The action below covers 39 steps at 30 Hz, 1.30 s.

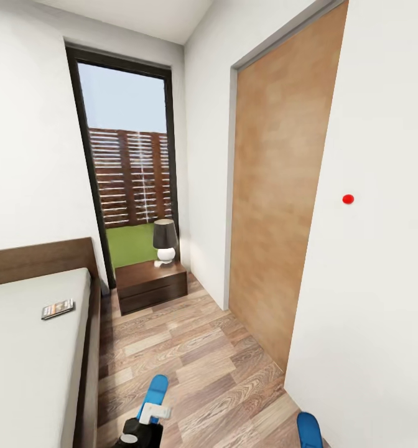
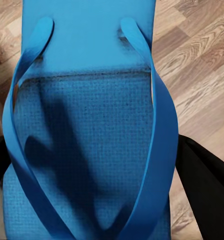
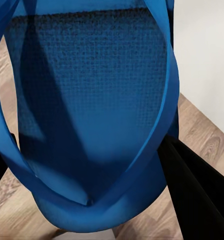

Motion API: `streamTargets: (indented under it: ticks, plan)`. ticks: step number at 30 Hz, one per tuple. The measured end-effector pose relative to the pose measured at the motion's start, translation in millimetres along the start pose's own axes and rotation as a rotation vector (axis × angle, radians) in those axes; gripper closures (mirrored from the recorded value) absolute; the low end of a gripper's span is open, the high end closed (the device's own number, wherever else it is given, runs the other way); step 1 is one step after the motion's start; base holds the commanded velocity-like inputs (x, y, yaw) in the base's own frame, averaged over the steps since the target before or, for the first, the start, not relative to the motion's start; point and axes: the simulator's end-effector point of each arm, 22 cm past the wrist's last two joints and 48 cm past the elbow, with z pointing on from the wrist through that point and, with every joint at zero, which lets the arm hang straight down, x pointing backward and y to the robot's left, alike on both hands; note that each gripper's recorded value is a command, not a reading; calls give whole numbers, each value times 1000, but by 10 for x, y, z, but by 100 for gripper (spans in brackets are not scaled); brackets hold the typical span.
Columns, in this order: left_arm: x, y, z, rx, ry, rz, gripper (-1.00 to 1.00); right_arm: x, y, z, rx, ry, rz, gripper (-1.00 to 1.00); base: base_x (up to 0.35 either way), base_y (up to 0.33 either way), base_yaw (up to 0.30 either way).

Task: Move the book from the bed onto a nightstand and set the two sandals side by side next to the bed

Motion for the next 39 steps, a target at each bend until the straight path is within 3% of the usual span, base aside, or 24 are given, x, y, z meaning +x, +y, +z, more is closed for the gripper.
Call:
streamTargets:
  ticks: [11,19,22,25,39]
  plan:
    - [228,147,-31,-21,-27,-34,100,341,-97,-6,12,42,-13,100,0,0,0]
    - [306,169,-49,-23,-38,-31,100,652,-199,-22,22,77,-33,100,0,0,0]
    - [407,146,-64,-20,-27,-30,100,843,-244,-43,25,97,-45,100,0,0,0]
    - [501,125,-80,-18,-17,-31,100,1003,-196,-63,-19,100,-42,100,0,0,0]
    - [843,34,-152,-8,16,-38,100,1123,-242,-52,-40,105,-48,100,0,0,0]
